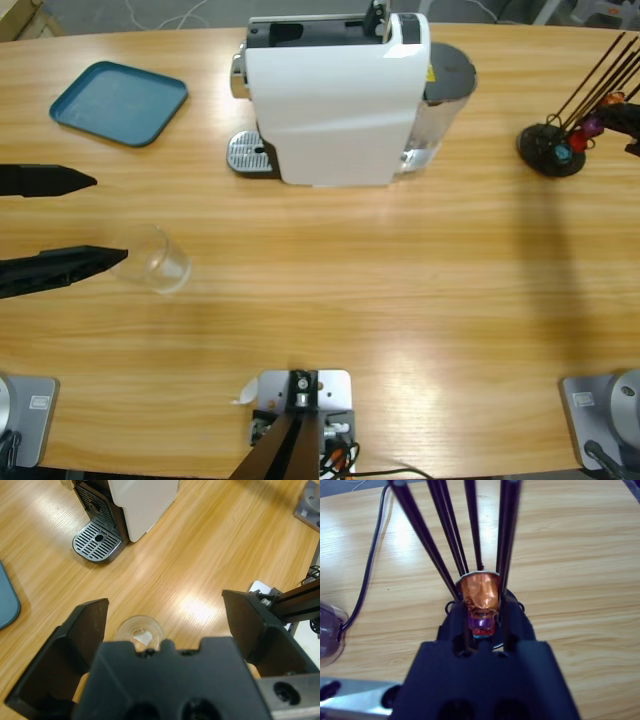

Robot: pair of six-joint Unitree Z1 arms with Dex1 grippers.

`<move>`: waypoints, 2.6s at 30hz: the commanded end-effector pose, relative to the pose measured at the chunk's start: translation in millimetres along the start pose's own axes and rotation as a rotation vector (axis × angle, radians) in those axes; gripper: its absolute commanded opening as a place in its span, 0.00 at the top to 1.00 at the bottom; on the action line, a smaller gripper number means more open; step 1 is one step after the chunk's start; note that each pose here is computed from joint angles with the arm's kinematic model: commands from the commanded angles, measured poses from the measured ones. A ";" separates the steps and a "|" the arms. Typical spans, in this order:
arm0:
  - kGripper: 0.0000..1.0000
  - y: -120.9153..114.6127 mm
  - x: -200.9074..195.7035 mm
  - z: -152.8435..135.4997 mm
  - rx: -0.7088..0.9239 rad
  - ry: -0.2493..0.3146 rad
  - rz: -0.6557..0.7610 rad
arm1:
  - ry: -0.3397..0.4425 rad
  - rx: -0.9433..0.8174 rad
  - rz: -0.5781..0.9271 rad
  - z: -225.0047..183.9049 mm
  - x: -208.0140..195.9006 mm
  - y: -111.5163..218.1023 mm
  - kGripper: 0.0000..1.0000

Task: Pour coffee

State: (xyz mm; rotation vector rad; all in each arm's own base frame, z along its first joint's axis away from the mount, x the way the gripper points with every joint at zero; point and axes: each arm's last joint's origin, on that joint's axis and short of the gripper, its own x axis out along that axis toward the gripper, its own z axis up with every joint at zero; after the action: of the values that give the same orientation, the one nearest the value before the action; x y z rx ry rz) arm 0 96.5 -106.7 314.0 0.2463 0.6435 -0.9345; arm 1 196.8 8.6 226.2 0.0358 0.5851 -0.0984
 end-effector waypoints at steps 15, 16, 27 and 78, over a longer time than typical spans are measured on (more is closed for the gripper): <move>0.02 -2.3 5.3 -13.4 -0.008 0.016 -0.026 | -0.089 -0.003 -0.007 50.5 -45.4 -0.3 0.87; 0.02 -2.2 6.1 -13.1 -0.009 0.018 -0.026 | -0.092 -0.005 -0.008 52.2 -49.0 -0.8 0.87; 0.02 -4.0 5.9 -13.6 -0.011 0.017 -0.036 | -0.168 -0.094 0.079 63.9 -96.7 10.2 0.87; 0.02 -0.1 15.3 -28.6 -0.019 0.094 0.006 | -0.006 -0.673 0.938 112.6 -9.0 276.4 0.86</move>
State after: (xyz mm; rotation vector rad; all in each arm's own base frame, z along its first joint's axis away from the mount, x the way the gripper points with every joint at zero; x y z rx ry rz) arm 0 92.1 -105.1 296.9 0.2544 0.6818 -0.9308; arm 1 264.6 270.9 354.0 -0.3274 0.4562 0.9918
